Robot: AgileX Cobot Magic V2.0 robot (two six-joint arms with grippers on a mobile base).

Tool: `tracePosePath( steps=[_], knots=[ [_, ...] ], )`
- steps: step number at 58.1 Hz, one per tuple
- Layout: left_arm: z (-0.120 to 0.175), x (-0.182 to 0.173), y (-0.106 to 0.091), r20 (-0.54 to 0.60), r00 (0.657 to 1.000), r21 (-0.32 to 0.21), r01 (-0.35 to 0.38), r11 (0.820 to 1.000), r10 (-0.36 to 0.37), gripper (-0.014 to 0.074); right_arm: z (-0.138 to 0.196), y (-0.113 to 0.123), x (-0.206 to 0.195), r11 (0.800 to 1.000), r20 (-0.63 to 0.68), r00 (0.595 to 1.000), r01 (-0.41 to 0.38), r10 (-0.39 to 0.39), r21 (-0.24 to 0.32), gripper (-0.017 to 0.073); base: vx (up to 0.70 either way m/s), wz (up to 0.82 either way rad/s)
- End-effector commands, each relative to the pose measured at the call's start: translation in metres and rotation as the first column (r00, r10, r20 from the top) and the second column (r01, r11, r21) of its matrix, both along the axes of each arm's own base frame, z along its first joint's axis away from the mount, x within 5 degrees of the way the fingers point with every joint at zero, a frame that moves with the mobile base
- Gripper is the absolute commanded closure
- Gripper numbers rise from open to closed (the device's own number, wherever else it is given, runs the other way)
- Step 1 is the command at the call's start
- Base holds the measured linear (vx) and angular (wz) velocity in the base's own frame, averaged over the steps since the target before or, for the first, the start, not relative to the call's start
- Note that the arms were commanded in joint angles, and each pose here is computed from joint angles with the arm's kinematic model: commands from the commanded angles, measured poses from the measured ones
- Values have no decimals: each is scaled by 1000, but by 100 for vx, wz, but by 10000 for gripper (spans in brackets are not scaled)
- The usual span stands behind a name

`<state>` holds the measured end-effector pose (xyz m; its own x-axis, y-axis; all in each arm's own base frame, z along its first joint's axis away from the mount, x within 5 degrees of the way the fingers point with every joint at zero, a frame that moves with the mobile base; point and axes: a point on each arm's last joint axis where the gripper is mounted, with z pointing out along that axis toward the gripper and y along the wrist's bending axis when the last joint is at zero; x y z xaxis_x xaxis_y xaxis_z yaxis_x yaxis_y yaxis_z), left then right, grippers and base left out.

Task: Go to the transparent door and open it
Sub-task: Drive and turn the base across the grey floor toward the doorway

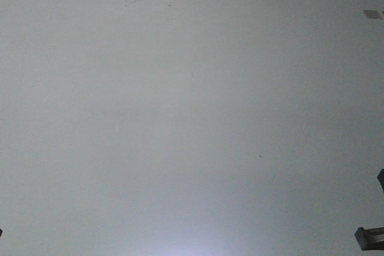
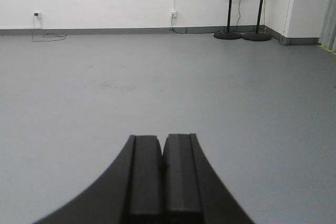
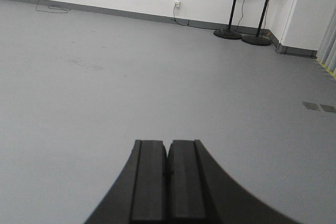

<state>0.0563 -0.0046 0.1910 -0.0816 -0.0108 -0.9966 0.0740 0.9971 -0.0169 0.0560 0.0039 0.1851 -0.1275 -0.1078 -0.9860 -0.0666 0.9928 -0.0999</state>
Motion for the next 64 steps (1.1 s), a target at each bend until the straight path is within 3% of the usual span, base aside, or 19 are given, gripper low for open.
tracePosePath(
  steps=[1, 64],
  knots=[
    [-2, 1, 0, 65, 998, -16, -2, 1000, 3, 591, 3, -1, 0, 1000, 80, 997, 13, -12, -1, 559, 0, 0],
    [-2, 1, 0, 65, 998, -16, -2, 1000, 3, 591, 4, -1, 0, 1000, 83, 996, 13, -13, -1, 559, 0, 0]
  ],
)
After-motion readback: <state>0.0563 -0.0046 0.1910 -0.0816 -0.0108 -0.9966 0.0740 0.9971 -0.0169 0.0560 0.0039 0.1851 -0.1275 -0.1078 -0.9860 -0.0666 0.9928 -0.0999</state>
